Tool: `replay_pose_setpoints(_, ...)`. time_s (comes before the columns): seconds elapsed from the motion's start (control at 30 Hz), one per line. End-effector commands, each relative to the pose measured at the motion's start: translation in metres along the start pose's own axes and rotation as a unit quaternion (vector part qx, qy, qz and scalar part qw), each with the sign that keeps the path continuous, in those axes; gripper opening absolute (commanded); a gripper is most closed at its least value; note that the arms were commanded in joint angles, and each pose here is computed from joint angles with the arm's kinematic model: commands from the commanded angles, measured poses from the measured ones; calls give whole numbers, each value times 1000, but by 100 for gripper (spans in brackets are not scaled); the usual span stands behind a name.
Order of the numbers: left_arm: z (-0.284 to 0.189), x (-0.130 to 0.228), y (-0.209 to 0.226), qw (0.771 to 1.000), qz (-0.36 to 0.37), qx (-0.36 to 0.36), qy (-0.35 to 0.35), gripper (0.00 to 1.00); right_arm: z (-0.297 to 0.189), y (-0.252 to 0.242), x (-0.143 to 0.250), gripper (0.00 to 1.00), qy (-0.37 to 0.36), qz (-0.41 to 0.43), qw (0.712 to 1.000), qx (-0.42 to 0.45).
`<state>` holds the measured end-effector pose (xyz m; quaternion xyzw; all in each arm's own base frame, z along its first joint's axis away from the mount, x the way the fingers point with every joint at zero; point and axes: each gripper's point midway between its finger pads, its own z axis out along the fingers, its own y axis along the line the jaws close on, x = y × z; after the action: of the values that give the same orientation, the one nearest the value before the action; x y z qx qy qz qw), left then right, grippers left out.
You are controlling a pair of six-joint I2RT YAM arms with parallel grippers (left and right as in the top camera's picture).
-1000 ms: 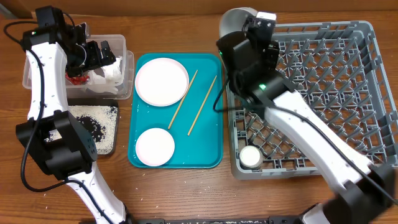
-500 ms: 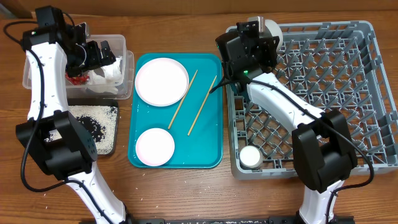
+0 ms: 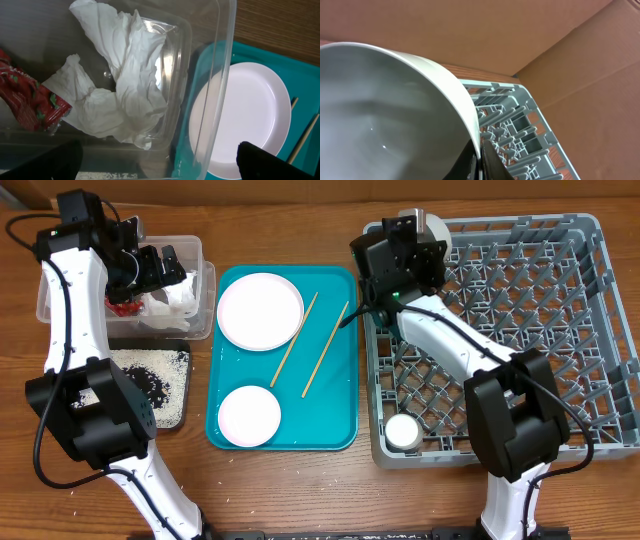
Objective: Sort waste into correct bins and load items into the dishwasher
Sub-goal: 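Lift the grey-green bowl and place it upright in the rack's back corner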
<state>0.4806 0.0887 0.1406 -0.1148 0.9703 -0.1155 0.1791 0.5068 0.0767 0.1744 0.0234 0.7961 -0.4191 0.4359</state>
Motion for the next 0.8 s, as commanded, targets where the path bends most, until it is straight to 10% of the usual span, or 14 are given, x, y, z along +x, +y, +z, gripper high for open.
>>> replay_pose_setpoints(0.0, -12, -9, -3, 1000, 6, -1, -19, 100, -13, 18, 1, 4, -7, -30, 999, -16)
replay_pose_setpoints(0.13, -12, -9, -3, 1000, 6, -1, -19, 100, -23, 25, 0, 9, -14, -37, 999, -25)
replay_pose_setpoints(0.27, -12, -9, -3, 1000, 6, -1, -19, 100, -28, 28, 0, 41, -17, -42, 999, -29)
replay_pose_setpoints(0.63, -12, -9, -3, 1000, 6, -1, -19, 100, -84, 61, -11, 49, -60, -52, 994, -74)
replay_pose_setpoints(0.77, -12, -9, -3, 1000, 6, -1, -19, 100, -92, 49, -37, 72, -62, 59, 984, -157)
